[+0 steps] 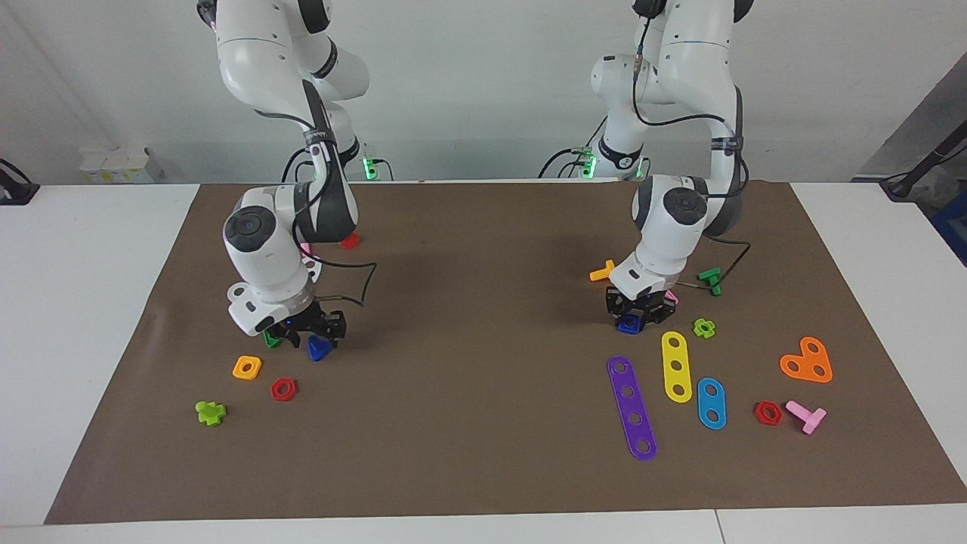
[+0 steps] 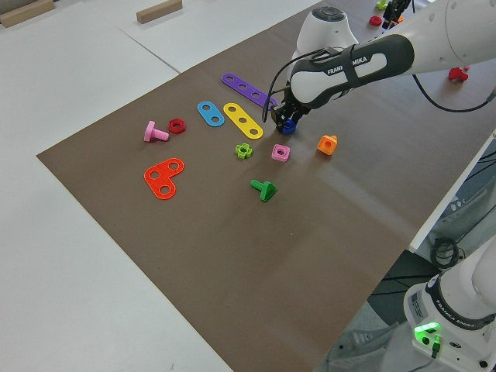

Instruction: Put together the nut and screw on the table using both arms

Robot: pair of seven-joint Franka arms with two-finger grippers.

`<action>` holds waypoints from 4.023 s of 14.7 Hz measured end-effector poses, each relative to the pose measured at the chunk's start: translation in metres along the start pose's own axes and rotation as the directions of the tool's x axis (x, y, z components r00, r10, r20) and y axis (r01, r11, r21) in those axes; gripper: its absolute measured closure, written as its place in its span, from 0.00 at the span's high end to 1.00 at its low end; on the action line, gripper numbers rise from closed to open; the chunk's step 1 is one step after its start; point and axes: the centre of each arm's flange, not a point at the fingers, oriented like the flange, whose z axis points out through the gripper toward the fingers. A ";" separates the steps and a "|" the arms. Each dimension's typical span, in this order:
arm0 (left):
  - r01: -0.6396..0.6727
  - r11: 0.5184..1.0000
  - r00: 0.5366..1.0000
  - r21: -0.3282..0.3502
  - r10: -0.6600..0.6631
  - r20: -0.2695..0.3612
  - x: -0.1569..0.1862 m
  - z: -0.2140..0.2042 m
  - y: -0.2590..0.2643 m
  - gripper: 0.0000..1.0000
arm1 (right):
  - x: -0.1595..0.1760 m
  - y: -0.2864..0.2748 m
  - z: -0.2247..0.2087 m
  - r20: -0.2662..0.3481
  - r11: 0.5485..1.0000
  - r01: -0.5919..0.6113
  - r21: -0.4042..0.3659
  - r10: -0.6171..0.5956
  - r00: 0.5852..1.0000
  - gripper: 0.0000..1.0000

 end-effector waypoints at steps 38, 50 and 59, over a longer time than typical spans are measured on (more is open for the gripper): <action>0.363 0.929 0.930 -0.071 -0.358 0.079 0.065 -0.120 0.158 0.47 | -0.112 -0.311 -0.011 -0.058 0.989 -0.135 0.058 0.138 0.989 0.19; 0.458 0.882 0.889 -0.107 -0.456 0.047 0.067 -0.097 0.222 0.47 | -0.065 -0.209 -0.102 -0.115 0.975 -0.211 0.067 0.218 0.969 1.00; 0.466 0.879 0.885 -0.099 -0.461 0.070 0.048 -0.062 0.299 0.47 | -0.043 -0.017 -0.207 -0.128 0.982 -0.184 0.046 0.189 0.974 1.00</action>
